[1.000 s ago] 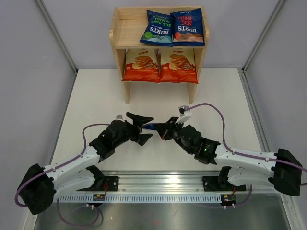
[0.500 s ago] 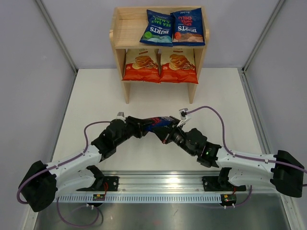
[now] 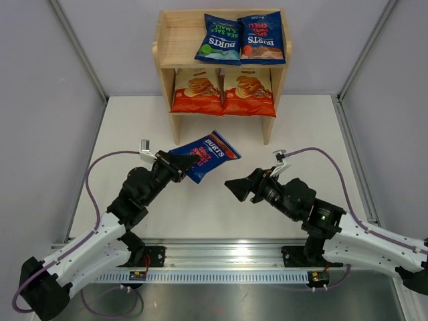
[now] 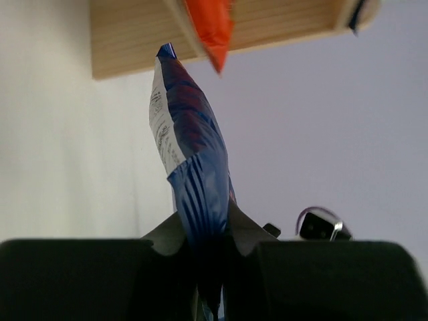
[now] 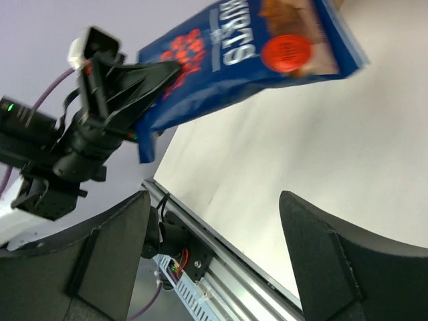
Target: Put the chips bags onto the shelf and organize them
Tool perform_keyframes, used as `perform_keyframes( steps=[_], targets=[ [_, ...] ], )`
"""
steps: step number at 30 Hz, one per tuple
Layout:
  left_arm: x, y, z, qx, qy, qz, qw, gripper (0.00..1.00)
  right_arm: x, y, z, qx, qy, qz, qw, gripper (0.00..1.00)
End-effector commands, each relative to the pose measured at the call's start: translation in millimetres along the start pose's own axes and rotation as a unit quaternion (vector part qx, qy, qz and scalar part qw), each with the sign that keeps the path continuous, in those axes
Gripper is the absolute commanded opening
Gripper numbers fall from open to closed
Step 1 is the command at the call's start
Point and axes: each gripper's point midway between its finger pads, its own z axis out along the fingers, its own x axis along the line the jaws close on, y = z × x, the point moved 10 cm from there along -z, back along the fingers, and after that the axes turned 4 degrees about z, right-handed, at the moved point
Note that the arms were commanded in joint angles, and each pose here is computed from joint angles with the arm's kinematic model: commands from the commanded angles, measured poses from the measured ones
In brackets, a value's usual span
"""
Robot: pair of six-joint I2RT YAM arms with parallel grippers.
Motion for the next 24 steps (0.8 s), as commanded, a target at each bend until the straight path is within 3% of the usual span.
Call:
perform_keyframes(
  steps=[1, 7, 11, 16, 21, 24],
  targets=[
    [-40.9, 17.5, -20.0, -0.062, -0.118, 0.157, 0.979, 0.13, 7.2, 24.5, -23.6, 0.029, -0.058, -0.015, 0.998, 0.86],
    [-54.6, 11.7, -50.1, -0.042, -0.255, 0.272, 0.927, 0.15, 32.7, 69.4, -40.2, 0.06, 0.017, -0.034, 0.998, 0.92],
    [-68.4, 4.5, -73.7, -0.018, -0.365, 0.303, 0.88, 0.14, 45.6, 89.2, -42.6, 0.078, 0.061, -0.079, 0.992, 0.94],
    [-79.2, -3.6, -94.6, 0.031, -0.446, 0.326, 0.833, 0.13, 75.4, 106.6, -44.4, 0.129, 0.178, -0.098, 0.971, 0.94],
    [-83.1, -8.0, -105.0, 0.06, -0.489, 0.325, 0.808, 0.13, 90.1, 110.0, -36.4, 0.169, 0.241, -0.096, 0.951, 0.9],
    [-88.3, -8.1, -107.7, 0.065, -0.504, 0.321, 0.799, 0.14, 93.4, 107.9, -34.8, 0.183, 0.28, -0.089, 0.938, 0.79]
  ],
)
